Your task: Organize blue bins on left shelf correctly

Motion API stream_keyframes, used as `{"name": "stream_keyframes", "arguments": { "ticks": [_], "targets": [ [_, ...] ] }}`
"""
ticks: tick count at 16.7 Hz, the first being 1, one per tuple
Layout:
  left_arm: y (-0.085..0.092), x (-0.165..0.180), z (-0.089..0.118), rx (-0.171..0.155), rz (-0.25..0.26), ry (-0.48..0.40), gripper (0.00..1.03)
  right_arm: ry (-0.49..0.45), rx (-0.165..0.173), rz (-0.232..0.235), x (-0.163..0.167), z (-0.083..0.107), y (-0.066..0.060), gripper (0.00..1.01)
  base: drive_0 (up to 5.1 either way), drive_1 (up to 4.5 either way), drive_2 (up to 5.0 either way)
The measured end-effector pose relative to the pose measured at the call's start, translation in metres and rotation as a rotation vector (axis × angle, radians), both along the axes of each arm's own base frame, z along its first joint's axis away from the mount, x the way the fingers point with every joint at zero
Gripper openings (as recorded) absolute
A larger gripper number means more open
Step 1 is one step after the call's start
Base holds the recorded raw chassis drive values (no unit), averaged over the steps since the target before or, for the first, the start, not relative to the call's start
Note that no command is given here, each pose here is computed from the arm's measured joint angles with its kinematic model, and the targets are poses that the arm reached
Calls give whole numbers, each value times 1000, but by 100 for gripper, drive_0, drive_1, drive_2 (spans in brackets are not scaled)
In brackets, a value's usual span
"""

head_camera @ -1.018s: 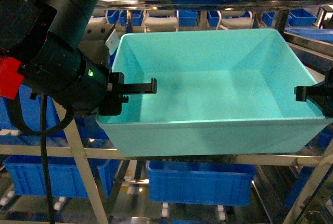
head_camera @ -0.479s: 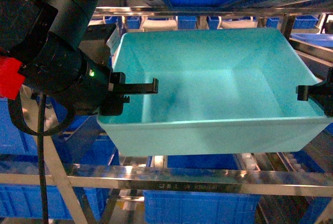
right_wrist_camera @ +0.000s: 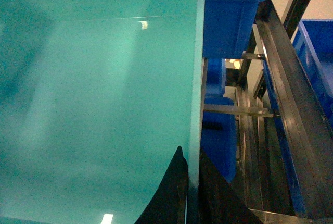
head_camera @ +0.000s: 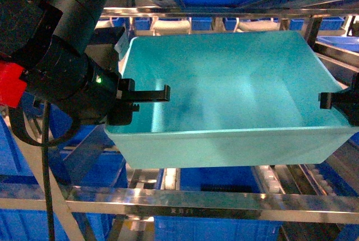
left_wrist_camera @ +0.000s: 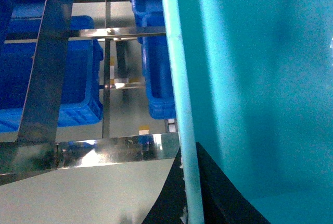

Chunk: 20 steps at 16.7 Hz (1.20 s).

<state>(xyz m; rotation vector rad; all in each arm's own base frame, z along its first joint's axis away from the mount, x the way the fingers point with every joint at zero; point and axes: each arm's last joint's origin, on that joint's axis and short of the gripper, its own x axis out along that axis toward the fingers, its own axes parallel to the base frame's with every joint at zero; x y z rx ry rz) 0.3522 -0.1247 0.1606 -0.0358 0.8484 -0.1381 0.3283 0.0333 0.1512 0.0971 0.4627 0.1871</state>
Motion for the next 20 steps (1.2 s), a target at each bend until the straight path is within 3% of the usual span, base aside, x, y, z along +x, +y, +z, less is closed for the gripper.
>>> {"name": "stream_keyframes", "arguments": {
  "ticks": [2, 3, 5, 8, 10, 12, 16, 20],
  "targets": [
    [-2, 7, -10, -58, -17, 59, 2, 43, -5, -10, 4, -10, -5, 2, 0, 0, 0],
    [-3, 10, -17, -70, -16, 78, 2, 69, -9, -15, 7, -17, -6, 2, 0, 0, 0],
    [-5, 16, -35, -69, -15, 130, 2, 125, -13, -26, 15, -34, -10, 2, 0, 0, 0],
    [-11, 39, -42, -66, -15, 141, 2, 154, -10, -27, 45, -43, -13, 2, 0, 0, 0],
    [-12, 52, -52, -66, -14, 173, 2, 225, 1, -14, 56, -53, -14, 2, 0, 0, 0],
    [-15, 61, -61, -45, -10, 190, 2, 271, -11, 0, 66, -73, -13, 2, 0, 0, 0],
    [-21, 53, -59, -41, -3, 167, 2, 232, -42, 31, 67, -72, -13, 2, 0, 0, 0],
    [-20, 29, -82, -34, 22, 243, 2, 250, -85, 65, 56, -83, -12, 2, 0, 0, 0]
  ]
}}
